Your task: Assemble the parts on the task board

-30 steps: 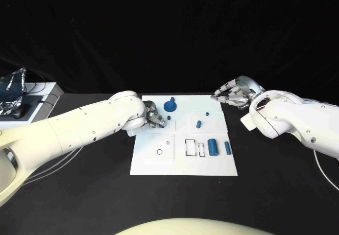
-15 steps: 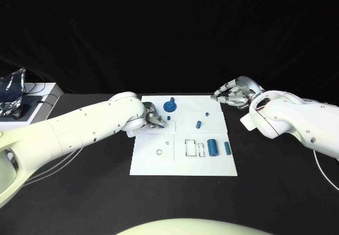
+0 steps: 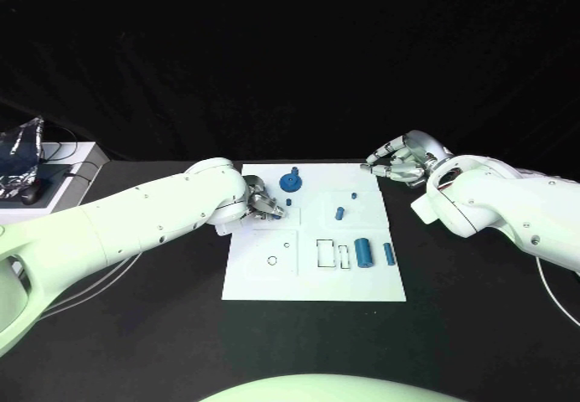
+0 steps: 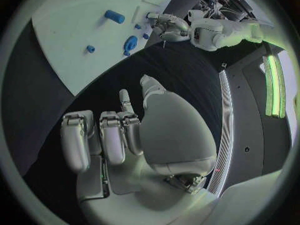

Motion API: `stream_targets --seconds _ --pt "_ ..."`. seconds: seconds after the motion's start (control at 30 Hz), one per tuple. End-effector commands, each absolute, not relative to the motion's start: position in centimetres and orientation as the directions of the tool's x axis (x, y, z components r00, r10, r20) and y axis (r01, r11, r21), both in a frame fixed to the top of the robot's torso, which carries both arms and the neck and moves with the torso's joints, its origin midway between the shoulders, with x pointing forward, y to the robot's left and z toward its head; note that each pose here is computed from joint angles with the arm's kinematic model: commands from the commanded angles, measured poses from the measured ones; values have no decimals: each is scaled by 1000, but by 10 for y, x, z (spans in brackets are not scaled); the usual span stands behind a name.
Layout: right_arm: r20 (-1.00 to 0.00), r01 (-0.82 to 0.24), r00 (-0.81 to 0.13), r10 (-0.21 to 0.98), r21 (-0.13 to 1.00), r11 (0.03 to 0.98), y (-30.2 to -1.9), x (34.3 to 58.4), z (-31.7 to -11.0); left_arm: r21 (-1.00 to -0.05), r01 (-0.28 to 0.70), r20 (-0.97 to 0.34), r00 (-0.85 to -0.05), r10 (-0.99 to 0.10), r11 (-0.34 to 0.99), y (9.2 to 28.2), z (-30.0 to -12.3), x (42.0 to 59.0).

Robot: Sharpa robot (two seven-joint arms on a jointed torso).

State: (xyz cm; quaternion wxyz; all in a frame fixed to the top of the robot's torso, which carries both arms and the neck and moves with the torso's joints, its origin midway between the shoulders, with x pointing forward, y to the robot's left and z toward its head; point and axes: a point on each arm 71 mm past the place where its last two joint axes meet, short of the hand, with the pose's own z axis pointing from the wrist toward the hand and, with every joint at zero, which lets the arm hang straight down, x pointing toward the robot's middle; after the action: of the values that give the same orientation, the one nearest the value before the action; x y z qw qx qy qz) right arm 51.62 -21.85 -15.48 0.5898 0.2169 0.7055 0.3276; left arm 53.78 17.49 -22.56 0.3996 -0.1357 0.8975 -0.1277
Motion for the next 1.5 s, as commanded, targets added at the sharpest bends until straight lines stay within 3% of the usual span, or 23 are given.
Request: stream_targets --seconds 0.03,0.73,1.0,1.2,1.5 --pt "-695 -94 -217 686 714 693 -218 516 -155 -327 -149 -680 -649 -341 933 175 -227 537" --pt "-694 -90 -214 688 715 694 -220 515 -156 -353 -140 -688 -631 -358 925 176 -222 535" --pt "-694 -87 -209 689 715 694 -223 515 -156 -457 -143 -645 -626 -438 878 175 -201 533" --pt "-695 -84 -205 690 714 695 -225 515 -157 -527 -158 -613 -610 -502 835 184 -179 537" --pt "-695 -80 -202 690 714 696 -227 515 -157 -541 -166 -626 -575 -527 824 204 -161 545"
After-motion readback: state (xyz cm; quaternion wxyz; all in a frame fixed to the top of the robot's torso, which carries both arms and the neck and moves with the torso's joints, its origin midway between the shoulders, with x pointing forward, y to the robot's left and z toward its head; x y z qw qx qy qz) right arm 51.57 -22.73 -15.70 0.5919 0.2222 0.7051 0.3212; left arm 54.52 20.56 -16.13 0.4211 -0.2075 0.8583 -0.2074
